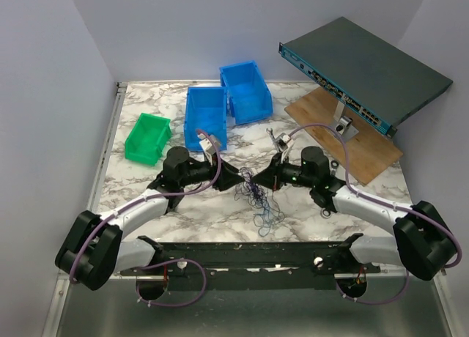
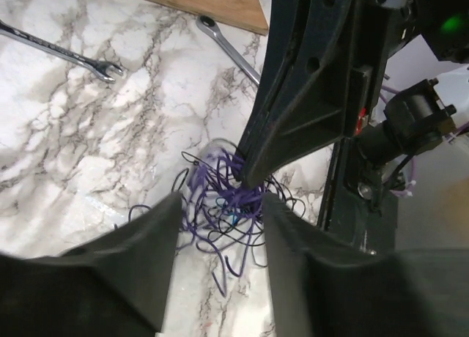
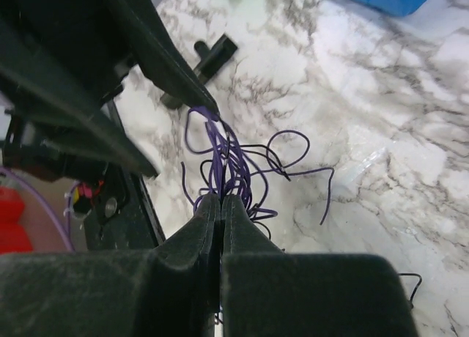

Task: Untangle the cables

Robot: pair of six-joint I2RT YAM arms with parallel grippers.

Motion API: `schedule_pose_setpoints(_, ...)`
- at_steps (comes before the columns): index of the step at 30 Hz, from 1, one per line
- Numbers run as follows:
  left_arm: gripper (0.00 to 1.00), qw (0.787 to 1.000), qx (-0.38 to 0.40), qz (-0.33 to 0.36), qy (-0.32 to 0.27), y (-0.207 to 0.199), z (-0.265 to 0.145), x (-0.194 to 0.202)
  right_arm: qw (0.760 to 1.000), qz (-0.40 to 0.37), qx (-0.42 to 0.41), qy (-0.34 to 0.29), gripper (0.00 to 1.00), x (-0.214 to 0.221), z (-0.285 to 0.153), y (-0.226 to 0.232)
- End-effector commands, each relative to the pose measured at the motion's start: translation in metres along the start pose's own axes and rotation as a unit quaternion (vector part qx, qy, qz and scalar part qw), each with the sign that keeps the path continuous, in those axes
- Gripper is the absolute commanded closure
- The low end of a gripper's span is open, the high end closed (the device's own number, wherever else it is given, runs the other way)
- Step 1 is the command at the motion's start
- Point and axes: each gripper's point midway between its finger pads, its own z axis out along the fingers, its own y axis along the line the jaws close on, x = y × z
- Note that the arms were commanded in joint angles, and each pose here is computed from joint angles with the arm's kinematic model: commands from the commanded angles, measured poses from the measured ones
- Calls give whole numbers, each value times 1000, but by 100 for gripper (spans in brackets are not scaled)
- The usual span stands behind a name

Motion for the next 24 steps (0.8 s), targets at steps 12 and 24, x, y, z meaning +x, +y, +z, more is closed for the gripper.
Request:
schedule_pose_setpoints(12, 38, 994, 60, -59, -68, -3, -20, -23, 967, 106, 68, -221, 99, -84, -22, -6)
schedule_pose_setpoints(24, 37, 970, 192, -142, -47, -23, -4, -26, 975, 105, -68, -186, 99, -85, 0, 34)
